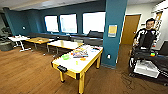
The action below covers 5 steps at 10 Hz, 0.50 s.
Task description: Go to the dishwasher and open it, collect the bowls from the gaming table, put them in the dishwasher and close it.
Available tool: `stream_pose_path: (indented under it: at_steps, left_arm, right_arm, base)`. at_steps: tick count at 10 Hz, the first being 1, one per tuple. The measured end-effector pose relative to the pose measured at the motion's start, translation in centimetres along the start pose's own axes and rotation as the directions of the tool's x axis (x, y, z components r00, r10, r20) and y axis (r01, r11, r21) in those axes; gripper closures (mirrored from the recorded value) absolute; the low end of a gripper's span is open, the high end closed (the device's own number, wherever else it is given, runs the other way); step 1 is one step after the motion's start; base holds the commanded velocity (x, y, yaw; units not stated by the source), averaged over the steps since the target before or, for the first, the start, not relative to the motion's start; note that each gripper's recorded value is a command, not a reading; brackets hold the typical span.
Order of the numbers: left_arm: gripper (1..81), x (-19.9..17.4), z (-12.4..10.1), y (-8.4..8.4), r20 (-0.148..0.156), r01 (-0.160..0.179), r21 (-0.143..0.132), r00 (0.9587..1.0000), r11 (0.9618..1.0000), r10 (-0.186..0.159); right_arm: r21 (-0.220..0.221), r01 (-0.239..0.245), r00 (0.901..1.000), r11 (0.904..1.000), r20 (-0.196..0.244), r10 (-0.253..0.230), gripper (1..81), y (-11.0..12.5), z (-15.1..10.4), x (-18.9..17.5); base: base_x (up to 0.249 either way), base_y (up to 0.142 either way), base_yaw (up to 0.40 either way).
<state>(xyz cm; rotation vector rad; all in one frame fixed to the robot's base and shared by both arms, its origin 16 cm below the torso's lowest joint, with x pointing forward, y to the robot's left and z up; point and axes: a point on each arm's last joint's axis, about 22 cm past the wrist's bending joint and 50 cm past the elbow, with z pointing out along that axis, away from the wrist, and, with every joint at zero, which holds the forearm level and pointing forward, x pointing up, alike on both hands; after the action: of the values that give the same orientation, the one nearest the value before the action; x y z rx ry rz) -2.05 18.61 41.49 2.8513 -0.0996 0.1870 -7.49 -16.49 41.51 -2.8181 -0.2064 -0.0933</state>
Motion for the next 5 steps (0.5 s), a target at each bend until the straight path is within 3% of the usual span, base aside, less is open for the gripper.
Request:
stream_pose_path:
  at_steps: [2, 5]
  left_arm:
    - [1.0, 1.4, -0.1, -1.0, -0.020, -0.006, 0.014, 0.9998, 0.9999, 0.006]
    - [1.0, 0.8, 0.0, -0.4, -0.011, -0.003, 0.006, 0.9999, 1.0000, 0.003]
  right_arm:
    - [0.014, 0.005, 0.9995, 0.9999, -0.030, -0.004, 1.0, -0.8, 0.2, 1.7]
    - [0.005, 0.002, 0.9999, 1.0000, -0.014, -0.002, 1.0, -0.2, 0.0, 0.7]
  base:
    - [0.093, 0.000, 0.000]
    - [0.094, 0.000, 0.000]
